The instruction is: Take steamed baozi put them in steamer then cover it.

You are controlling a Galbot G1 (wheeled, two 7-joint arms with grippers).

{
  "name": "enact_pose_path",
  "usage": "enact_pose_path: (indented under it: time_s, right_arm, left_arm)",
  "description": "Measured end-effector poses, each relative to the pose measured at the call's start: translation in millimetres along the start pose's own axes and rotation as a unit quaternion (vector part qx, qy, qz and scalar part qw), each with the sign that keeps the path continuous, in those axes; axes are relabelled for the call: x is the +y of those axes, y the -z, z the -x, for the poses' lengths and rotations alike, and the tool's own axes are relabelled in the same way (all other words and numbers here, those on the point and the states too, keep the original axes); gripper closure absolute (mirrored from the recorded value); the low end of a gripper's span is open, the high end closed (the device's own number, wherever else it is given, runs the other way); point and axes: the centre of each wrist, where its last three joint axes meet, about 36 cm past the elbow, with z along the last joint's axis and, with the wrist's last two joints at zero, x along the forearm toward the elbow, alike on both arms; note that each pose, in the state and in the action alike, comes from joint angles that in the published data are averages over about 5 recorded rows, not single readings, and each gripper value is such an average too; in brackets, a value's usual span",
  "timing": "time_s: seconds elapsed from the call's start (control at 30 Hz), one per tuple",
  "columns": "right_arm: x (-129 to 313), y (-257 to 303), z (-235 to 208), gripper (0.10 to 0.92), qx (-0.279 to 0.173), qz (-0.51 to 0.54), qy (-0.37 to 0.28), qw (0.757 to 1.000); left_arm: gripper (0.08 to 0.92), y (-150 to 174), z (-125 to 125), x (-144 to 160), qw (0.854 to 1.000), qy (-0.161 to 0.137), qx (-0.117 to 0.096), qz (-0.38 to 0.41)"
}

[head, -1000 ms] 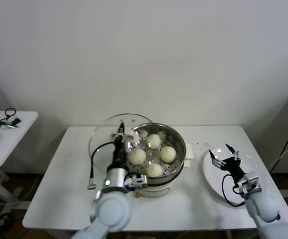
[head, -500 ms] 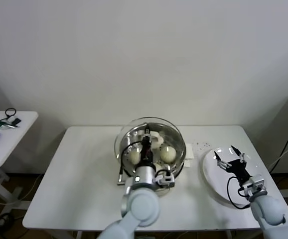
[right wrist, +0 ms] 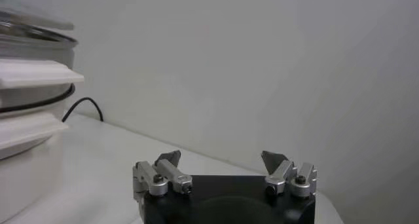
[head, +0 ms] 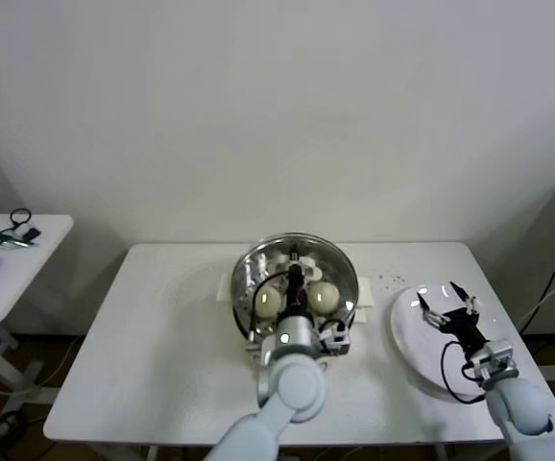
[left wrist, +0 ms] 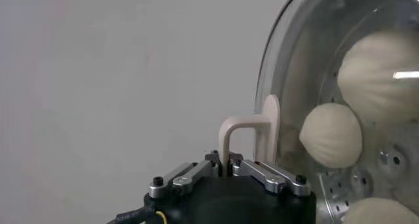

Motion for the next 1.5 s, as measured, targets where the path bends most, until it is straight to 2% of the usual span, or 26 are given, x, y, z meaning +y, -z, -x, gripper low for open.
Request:
enact_pose_path:
  time_s: [1.1, 1.2, 1.5]
  right_arm:
    - [-0.8, -4.6, -3.2, 0.200, -0.001, 0.003, 0.001, 1.000]
    - [-1.5, -4.0, -3.1, 0.200, -0.002, 0.006, 0.000, 1.000]
    - [-2.5, -5.2, -3.9, 0.200, 0.001, 0.013, -0.002, 1.000]
  left_arm:
    - [0.849, 10.0, 4.6, -15.5, 1.000, -0.014, 0.009, -0.001]
    - [0.822, 10.2, 4.6, -14.7, 1.000, -0.014, 0.007, -0.004]
    - [0.576, 10.5, -0.6, -8.7, 1.000, -0.005, -0.002, -0.012]
